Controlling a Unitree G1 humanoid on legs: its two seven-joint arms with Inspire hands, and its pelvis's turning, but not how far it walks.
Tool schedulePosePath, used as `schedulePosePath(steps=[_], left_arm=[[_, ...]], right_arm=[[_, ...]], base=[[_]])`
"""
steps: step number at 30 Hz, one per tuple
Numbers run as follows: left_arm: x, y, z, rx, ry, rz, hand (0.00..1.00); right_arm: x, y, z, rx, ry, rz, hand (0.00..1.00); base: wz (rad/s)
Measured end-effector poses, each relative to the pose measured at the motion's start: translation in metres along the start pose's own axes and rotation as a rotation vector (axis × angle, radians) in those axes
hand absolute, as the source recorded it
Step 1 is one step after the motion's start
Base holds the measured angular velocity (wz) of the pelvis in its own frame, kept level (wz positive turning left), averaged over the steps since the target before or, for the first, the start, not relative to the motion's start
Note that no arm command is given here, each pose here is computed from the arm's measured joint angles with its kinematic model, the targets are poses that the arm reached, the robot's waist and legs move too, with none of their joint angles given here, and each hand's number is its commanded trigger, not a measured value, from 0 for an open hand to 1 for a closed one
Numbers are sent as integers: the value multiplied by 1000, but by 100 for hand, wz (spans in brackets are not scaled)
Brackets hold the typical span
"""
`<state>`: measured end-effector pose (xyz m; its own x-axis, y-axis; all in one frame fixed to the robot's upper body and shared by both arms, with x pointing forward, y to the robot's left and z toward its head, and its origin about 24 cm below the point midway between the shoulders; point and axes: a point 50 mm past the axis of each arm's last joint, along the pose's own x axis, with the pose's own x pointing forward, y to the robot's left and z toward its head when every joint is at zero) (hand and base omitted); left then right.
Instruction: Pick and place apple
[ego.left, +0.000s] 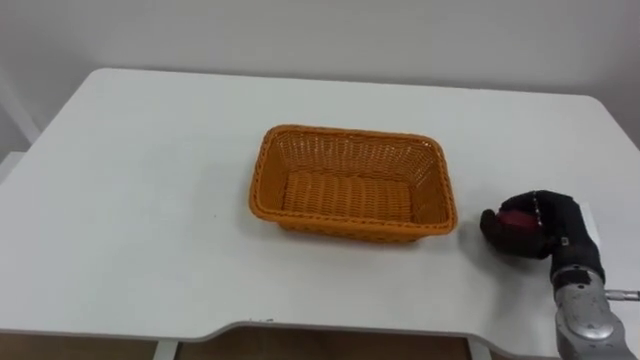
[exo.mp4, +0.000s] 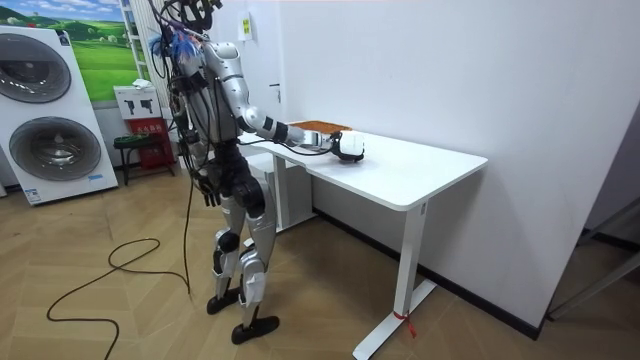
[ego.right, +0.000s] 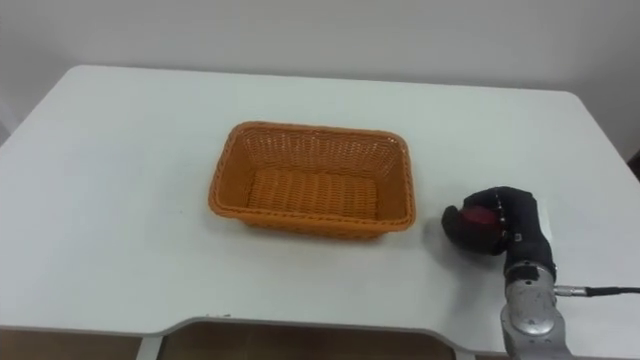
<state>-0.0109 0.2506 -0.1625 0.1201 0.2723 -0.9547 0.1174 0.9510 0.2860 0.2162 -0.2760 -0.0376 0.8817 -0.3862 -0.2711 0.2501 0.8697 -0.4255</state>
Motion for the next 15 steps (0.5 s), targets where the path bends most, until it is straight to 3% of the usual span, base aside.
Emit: schedulePosePath(steps=[15], left_arm=[[0,-1,0,-2,-3,0,0]], right_arm=[[0,1,6,26,-18,-15,100]], base=[[-2]])
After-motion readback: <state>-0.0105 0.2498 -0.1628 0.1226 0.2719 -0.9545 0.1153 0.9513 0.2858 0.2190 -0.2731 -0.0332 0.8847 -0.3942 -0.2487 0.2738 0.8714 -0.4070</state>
